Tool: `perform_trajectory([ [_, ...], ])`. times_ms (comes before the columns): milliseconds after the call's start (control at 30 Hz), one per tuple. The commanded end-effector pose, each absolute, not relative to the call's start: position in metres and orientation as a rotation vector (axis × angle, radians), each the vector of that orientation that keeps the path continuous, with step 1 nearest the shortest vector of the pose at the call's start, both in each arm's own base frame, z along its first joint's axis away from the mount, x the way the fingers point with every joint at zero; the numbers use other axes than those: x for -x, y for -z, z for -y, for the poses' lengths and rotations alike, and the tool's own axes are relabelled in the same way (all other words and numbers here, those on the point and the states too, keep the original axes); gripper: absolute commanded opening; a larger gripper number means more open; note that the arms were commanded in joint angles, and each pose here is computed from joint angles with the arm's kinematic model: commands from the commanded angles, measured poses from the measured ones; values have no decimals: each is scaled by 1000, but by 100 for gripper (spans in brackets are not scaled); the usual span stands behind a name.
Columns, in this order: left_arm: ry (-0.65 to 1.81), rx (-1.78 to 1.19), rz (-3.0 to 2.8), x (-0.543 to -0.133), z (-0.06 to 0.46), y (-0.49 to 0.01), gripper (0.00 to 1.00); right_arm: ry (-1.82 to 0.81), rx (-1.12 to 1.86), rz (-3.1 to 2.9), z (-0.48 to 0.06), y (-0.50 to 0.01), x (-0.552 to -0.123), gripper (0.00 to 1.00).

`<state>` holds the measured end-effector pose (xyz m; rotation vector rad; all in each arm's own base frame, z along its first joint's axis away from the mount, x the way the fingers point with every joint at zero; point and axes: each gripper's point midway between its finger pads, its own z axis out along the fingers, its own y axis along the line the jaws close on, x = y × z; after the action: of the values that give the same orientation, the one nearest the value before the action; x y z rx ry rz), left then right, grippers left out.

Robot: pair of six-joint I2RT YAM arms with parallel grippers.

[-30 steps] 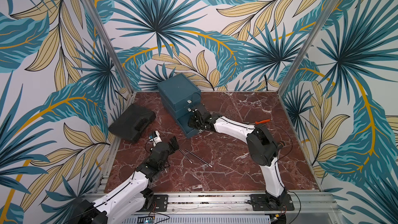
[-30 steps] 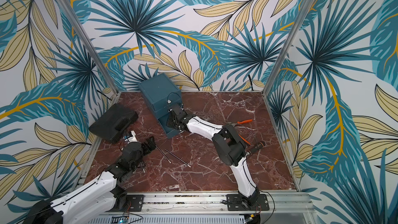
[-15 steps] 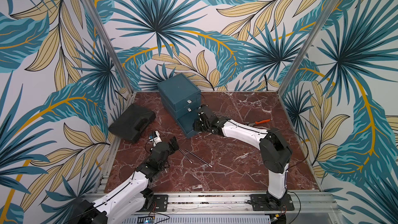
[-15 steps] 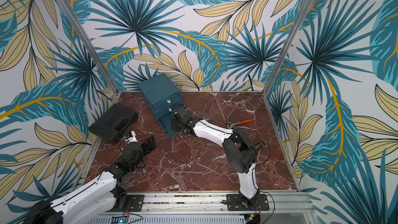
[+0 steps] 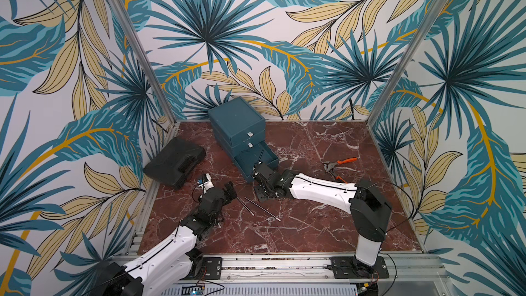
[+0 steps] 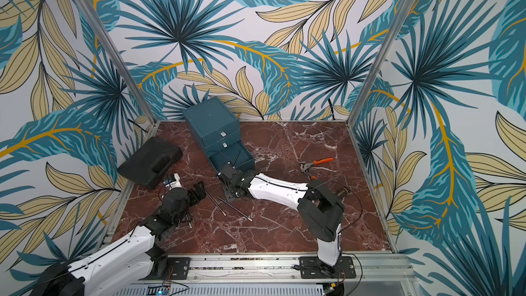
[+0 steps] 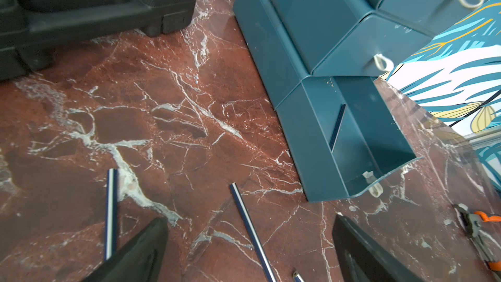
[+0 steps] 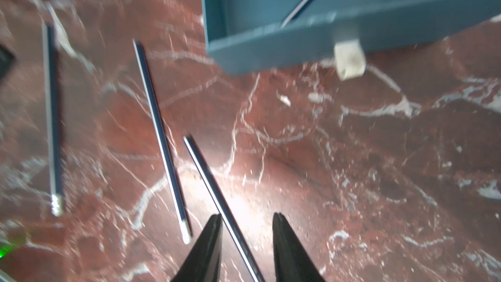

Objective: Please place the pencils in the drawer according to their color
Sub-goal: Pick up the pencil from the center of the board.

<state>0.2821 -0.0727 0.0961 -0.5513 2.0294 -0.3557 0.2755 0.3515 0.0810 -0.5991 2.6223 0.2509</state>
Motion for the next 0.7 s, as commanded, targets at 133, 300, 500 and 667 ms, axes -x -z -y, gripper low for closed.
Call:
perform_trajectory([
  [133,356,552,-2023,-286,74,-97,100,-143,820,-2742,-325,-48,-234,35],
  [300,354,557,-2026,-286,73,-96,100,-146,871,-2786,-325,-34,-225,35],
  [500,353,561,-2030,-285,72,-94,100,-180,918,-2813,-335,-23,-218,34],
  [667,350,563,-2030,-284,72,-93,100,-161,933,-2825,-336,-14,-217,34],
])
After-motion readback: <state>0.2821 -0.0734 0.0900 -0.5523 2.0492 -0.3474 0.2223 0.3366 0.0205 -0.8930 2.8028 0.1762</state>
